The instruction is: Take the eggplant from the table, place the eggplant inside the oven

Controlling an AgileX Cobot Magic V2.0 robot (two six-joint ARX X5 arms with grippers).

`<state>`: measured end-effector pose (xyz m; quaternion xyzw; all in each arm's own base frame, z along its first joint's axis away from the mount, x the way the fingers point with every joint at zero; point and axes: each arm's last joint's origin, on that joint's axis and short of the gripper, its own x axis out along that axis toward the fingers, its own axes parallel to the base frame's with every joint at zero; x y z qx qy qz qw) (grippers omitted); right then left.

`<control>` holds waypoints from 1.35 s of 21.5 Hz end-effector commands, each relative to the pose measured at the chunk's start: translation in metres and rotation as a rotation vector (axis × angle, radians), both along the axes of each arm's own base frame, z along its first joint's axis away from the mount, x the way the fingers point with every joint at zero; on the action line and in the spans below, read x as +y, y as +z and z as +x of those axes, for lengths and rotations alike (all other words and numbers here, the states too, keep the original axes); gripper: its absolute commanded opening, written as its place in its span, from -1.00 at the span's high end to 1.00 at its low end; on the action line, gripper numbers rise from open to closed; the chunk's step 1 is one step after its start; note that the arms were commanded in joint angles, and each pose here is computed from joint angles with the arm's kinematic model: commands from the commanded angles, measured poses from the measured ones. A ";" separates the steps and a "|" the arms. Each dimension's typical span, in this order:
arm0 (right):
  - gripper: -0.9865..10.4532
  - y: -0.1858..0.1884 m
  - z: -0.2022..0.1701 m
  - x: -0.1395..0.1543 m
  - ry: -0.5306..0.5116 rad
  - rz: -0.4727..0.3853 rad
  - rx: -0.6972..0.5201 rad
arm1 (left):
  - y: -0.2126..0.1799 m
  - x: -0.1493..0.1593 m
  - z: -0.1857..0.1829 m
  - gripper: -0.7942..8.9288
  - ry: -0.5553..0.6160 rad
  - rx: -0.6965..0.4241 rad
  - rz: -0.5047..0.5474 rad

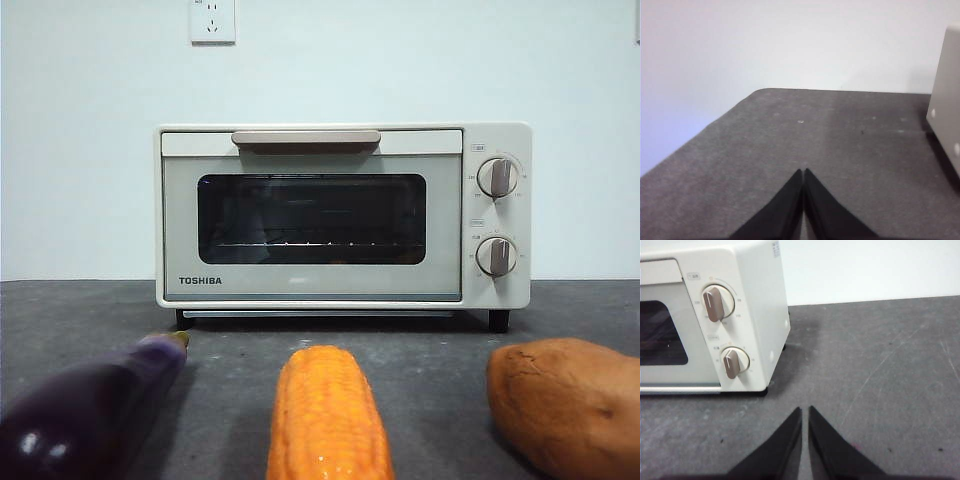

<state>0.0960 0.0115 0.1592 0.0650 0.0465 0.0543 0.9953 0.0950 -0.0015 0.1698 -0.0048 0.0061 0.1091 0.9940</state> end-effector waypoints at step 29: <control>0.82 0.052 -0.010 -0.001 0.000 0.221 -0.084 | 0.026 -0.005 -0.004 0.82 -0.180 -0.016 -0.409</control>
